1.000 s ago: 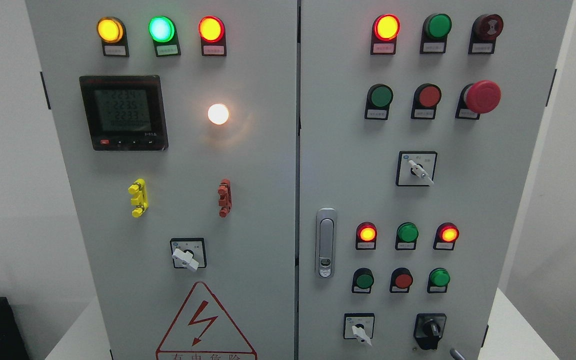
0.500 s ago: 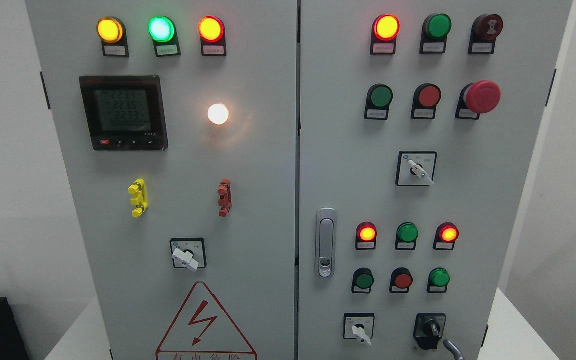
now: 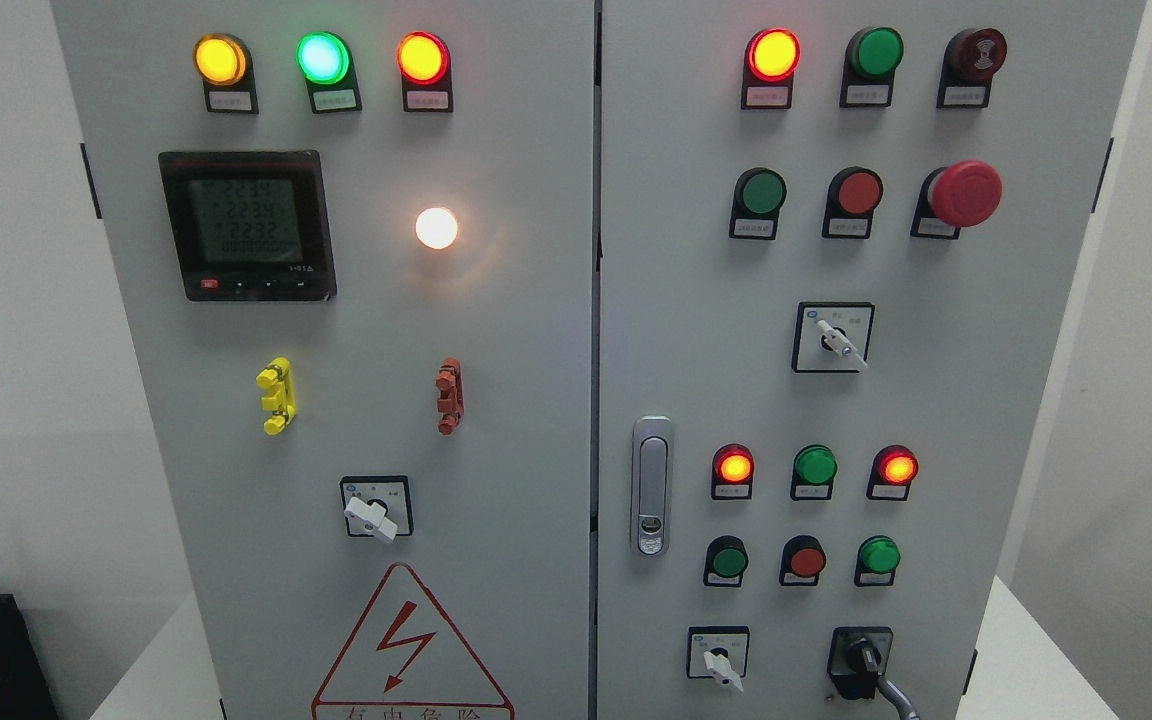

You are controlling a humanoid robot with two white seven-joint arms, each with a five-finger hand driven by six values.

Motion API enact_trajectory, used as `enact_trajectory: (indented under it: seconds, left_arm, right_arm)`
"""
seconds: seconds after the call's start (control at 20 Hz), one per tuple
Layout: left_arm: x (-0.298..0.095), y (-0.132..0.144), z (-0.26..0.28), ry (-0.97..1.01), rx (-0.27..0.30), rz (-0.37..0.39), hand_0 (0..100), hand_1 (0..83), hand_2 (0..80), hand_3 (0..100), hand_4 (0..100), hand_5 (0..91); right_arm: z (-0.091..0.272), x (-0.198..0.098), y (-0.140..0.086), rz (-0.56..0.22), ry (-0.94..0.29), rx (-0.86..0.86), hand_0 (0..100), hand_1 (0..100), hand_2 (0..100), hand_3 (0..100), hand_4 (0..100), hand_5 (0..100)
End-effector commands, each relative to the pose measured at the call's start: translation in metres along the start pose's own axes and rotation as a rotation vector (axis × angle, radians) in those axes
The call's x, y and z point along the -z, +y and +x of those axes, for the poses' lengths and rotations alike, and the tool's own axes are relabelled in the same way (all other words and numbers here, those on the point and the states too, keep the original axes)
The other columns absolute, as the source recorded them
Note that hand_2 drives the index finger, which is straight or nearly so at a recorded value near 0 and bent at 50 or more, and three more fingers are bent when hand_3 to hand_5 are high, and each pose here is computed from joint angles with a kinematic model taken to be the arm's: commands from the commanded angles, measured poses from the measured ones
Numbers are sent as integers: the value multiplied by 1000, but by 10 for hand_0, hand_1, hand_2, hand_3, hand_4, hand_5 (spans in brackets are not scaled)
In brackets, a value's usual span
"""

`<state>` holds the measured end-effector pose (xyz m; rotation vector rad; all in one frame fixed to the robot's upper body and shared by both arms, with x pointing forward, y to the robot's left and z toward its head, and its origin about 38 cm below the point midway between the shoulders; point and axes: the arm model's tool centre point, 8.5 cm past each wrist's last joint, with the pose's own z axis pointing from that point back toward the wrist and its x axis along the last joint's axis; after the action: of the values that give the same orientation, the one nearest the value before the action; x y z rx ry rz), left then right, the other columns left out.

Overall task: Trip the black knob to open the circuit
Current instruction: 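Raise the right hand up to the black rotary knob at the cabinet bottom, then grip the black knob with the right hand and twist it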

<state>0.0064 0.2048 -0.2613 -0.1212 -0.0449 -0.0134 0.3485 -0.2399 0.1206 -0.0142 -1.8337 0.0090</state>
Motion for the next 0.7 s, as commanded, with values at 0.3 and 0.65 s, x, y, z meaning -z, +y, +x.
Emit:
enact_trajectory:
  seconds: [0.3,0.65]
  left_arm:
    - [1,0,6,-16,3,1,120,389,0,0,0,0]
    - [1,1,6,-16,3,2,120,389,0,0,0,0]
  right_arm:
    - [3,-5,12,16,-7,22,0,0,9,1000,1000,1000]
    - [3,-6,24,47,-4,32,0,0,10,1000,1000,1000]
